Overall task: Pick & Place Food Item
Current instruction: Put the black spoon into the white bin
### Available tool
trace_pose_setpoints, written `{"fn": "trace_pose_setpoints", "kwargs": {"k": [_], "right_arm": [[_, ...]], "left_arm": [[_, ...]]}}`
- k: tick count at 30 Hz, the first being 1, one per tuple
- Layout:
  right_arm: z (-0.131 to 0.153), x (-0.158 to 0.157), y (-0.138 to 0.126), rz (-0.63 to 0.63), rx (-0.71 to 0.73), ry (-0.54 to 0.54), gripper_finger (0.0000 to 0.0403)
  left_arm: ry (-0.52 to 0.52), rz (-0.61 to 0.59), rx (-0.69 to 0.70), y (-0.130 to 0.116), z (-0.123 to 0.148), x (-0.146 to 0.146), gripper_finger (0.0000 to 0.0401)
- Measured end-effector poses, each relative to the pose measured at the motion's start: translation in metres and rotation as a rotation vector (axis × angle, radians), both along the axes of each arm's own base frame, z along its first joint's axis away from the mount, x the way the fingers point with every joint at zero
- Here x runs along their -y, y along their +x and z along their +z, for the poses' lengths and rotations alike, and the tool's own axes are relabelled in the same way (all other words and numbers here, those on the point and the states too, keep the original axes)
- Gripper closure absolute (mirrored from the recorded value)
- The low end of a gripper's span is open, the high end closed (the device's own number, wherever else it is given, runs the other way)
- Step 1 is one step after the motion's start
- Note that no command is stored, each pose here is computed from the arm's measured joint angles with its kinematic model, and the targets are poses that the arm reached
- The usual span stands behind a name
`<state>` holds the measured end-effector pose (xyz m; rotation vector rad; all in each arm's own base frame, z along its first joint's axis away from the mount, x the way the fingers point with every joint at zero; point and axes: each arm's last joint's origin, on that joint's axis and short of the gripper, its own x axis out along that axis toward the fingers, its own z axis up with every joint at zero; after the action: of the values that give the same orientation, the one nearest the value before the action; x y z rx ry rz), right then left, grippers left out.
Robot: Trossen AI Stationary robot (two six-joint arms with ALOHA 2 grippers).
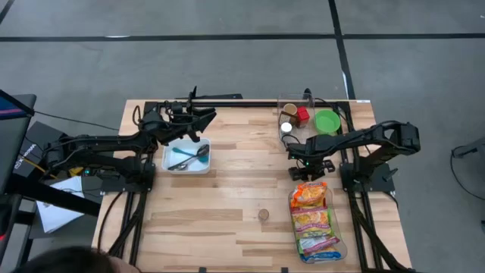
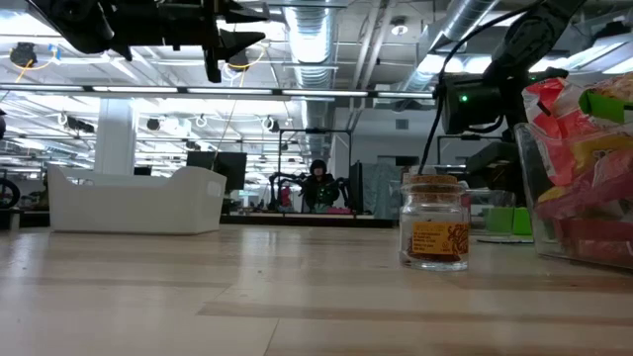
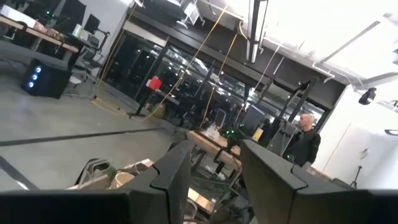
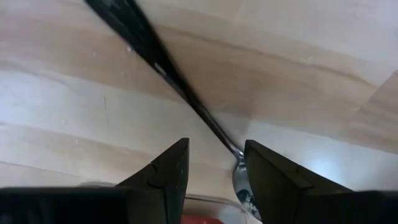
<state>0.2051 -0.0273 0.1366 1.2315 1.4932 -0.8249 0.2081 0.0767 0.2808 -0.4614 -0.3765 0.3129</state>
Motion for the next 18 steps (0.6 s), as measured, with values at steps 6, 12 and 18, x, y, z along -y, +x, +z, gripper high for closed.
{"fn": "trace_pose_setpoints", "kwargs": {"k": [6, 12, 18], "right_arm": [[0.000, -0.006, 0.000, 0.053, -0.001, -0.005, 0.0253], [-0.002, -0.015, 0.000, 0.130, -0.023, -0.049, 0.0253], [-0.002, -0.022, 0.000, 0.166, -0.030, -0.097, 0.0282]], "left_arm": [[0.005, -0.022, -0.004, 0.000, 0.000, 0.001, 0.0266], [0.007, -0.022, 0.000, 0.000, 0.000, 0.001, 0.0266], [0.007, -0.023, 0.001, 0.000, 0.000, 0.001, 0.0266]]}}
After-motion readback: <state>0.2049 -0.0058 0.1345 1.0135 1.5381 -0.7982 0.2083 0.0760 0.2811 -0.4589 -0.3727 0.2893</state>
